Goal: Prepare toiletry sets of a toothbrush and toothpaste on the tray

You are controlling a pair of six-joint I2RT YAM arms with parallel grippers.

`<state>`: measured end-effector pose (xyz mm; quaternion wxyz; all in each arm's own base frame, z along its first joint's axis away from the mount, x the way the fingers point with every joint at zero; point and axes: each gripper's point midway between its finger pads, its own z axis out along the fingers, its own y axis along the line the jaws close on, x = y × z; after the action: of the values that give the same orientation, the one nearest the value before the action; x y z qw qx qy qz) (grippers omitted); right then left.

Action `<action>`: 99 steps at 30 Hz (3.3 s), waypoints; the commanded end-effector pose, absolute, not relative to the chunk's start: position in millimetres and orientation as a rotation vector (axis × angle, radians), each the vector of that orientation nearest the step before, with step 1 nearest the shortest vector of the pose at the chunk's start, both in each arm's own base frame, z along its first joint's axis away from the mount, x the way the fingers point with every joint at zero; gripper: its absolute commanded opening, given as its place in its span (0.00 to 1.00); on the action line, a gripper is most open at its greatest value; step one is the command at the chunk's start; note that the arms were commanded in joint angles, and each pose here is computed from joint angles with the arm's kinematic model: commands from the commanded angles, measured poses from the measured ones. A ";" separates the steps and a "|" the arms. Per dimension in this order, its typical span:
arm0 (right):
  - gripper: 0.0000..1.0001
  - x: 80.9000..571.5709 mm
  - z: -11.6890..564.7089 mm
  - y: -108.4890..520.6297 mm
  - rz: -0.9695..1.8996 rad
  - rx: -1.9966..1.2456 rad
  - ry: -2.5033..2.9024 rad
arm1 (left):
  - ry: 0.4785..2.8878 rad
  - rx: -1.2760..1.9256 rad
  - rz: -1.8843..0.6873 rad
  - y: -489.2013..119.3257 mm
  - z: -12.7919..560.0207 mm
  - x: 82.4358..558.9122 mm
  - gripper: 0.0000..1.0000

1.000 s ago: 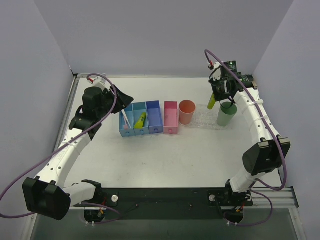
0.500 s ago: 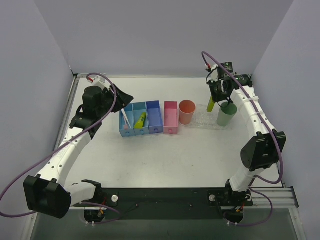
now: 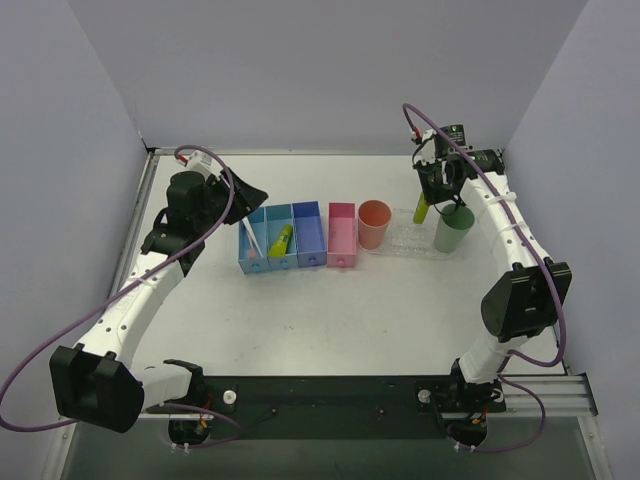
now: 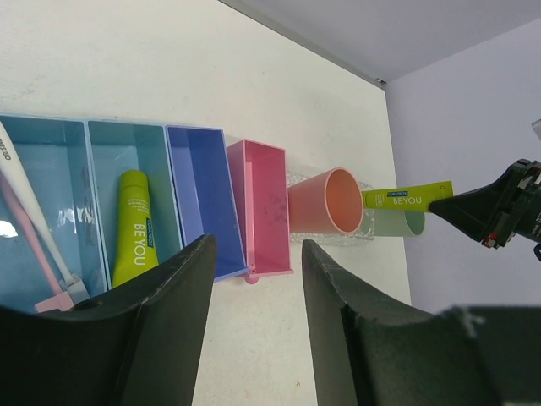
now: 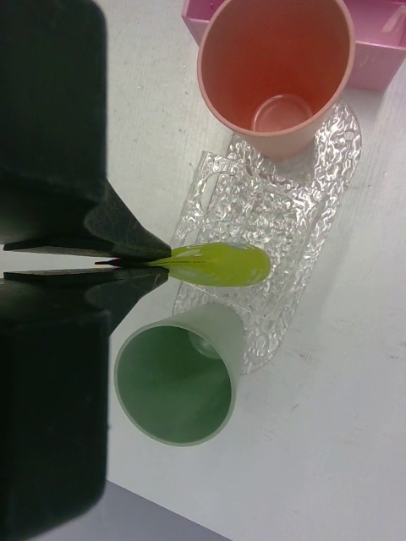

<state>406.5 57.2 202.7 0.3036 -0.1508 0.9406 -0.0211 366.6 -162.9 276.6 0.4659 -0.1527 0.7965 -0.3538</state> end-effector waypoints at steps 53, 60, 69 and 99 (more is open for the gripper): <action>0.00 417.2 139.5 53.5 -0.107 -0.456 2.532 | 1.886 -0.378 -0.902 -158.6 291.9 372.3 0.55; 0.00 416.3 135.4 49.5 -0.136 -0.451 2.545 | 1.891 -0.381 -0.906 -158.9 289.9 373.7 0.55; 0.19 418.5 139.0 49.4 -0.139 -0.447 2.536 | 1.893 -0.382 -0.908 -159.9 289.2 376.5 0.55; 0.56 430.0 174.5 52.0 -0.116 -0.398 2.419 | 1.962 -0.219 -0.832 -166.5 282.6 385.4 0.53</action>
<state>423.5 52.3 139.1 0.2879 -0.1681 0.9418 -0.0440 376.0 -162.8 262.6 0.4534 -0.1421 0.8078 -0.3488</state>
